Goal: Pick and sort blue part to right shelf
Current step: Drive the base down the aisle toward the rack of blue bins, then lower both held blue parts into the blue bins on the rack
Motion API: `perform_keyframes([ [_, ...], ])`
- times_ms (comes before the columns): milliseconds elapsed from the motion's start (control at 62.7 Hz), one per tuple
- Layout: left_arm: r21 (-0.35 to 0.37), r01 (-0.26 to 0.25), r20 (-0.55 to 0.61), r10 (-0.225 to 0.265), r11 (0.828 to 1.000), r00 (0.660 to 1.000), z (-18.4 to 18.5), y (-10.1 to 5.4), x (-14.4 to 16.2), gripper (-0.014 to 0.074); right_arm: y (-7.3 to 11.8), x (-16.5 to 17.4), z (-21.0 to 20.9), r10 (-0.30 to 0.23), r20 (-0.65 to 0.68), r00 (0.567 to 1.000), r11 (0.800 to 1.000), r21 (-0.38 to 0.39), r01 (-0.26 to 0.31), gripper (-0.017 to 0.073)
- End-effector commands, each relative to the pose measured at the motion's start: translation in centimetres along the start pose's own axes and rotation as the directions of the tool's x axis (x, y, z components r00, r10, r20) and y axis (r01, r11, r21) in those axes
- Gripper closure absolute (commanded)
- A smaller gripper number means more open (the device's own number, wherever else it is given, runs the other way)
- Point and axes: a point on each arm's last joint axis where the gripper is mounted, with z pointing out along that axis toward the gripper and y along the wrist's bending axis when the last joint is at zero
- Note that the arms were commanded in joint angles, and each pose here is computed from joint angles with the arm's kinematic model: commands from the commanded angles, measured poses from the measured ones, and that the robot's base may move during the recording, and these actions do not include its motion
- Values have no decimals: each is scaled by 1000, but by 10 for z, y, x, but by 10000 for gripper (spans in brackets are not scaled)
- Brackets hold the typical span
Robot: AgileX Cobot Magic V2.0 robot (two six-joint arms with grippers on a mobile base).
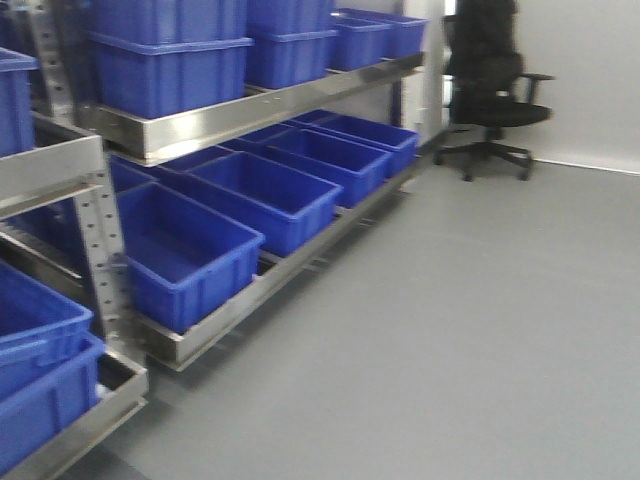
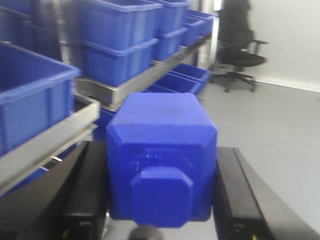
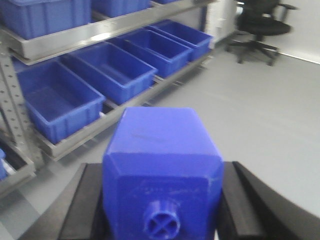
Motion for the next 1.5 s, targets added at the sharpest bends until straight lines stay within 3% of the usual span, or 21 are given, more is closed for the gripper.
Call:
perform_keyframes([
  [0, 2, 4, 117, -4, 1000, 993, -2, -1, -18, 365, -1, -19, -3, -7, 128, 992, 1000, 11, 6, 230],
  [1483, 2, 4, 117, -4, 1000, 993, -2, -1, -18, 365, -1, -19, -3, -7, 126, 992, 1000, 11, 6, 230],
])
